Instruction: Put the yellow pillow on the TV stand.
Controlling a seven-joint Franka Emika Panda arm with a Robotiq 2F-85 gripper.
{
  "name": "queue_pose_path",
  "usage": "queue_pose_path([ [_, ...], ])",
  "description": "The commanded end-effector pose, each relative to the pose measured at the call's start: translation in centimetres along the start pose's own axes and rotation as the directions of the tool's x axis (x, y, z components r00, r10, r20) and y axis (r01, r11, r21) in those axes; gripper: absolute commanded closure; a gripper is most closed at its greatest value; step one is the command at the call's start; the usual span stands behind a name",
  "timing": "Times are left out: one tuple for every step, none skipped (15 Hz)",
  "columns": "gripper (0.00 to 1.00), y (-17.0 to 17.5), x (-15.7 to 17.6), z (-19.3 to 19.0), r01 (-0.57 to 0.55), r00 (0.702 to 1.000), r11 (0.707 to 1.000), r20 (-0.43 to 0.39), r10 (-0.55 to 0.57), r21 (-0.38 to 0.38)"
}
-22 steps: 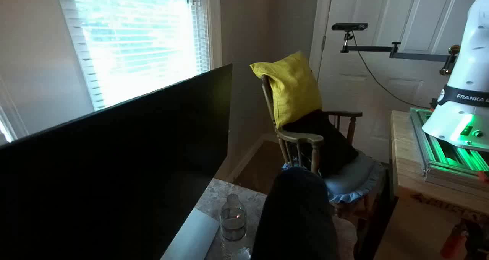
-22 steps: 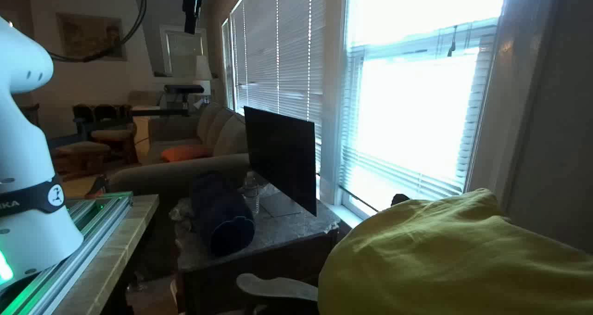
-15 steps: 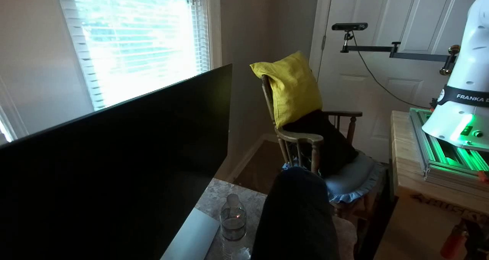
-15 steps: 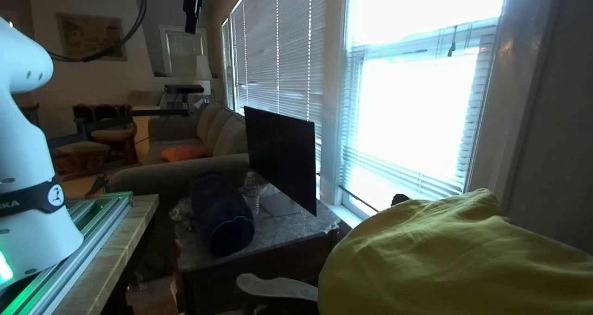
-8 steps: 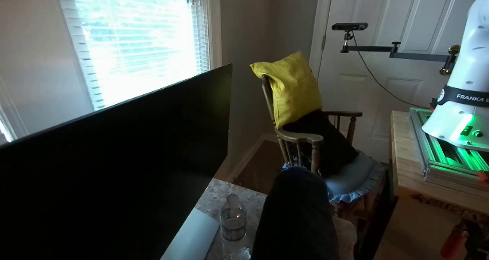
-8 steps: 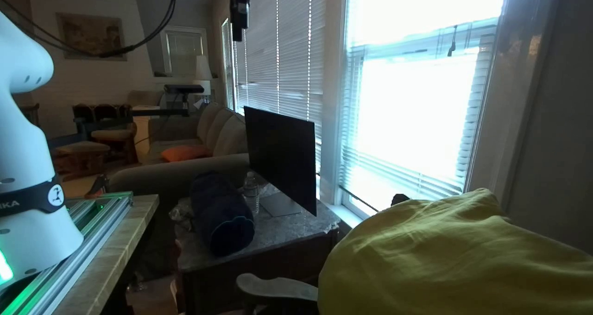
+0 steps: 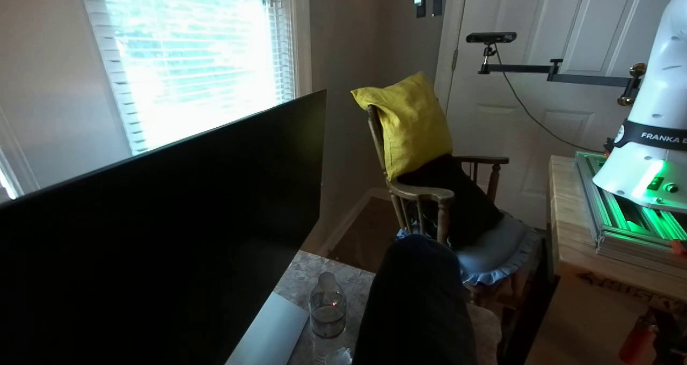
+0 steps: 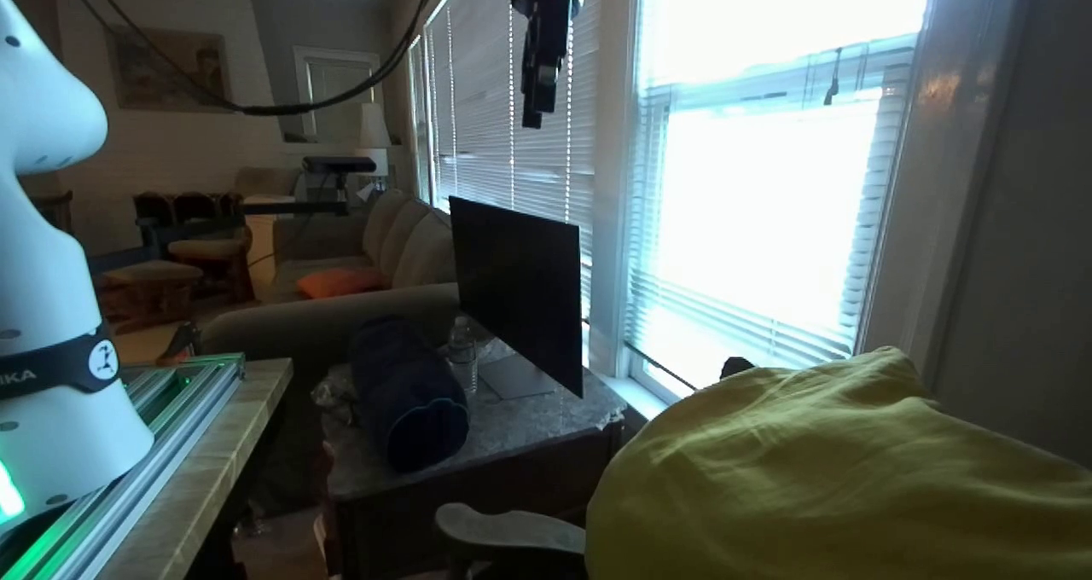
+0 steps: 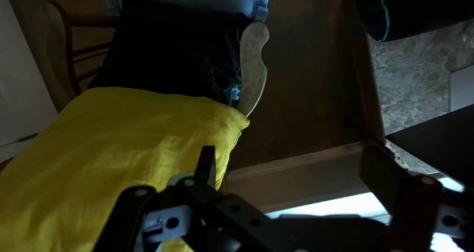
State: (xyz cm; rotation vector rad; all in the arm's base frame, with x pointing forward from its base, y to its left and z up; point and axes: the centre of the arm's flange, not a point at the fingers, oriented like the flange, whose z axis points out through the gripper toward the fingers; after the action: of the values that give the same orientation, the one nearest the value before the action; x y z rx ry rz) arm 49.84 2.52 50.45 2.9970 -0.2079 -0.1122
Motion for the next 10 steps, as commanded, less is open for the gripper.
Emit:
queue_pose_path([
  [0.0, 2.1, 5.7, 2.0, -0.103, 0.994, 0.995, 0.033, 0.102, 0.017],
  [0.0, 3.0, 7.1, 3.2, -0.124, 0.992, 0.992, 0.037, 0.124, 0.022],
  [0.0, 3.8, 8.3, 4.1, -0.154, 0.988, 0.988, 0.033, 0.153, 0.033],
  [0.0, 4.7, 9.5, 5.2, -0.19, 0.981, 0.981, 0.035, 0.189, 0.047],
  [0.0, 5.6, 10.8, 6.4, -0.223, 0.975, 0.971, 0.02, 0.222, 0.09],
  [0.0, 6.3, 12.0, 7.4, -0.239, 0.97, 0.964, -0.013, 0.242, 0.119],
  [0.0, 7.1, 12.9, 8.5, -0.248, 0.966, 0.961, -0.047, 0.255, 0.123],
  [0.0, 7.8, 14.0, 9.6, -0.252, 0.961, 0.961, -0.088, 0.262, 0.112],
  [0.0, 8.6, 14.9, 10.7, -0.257, 0.955, 0.961, -0.127, 0.269, 0.104],
  [0.0, 9.3, 15.7, 11.8, -0.273, 0.946, 0.958, -0.154, 0.284, 0.09],
])
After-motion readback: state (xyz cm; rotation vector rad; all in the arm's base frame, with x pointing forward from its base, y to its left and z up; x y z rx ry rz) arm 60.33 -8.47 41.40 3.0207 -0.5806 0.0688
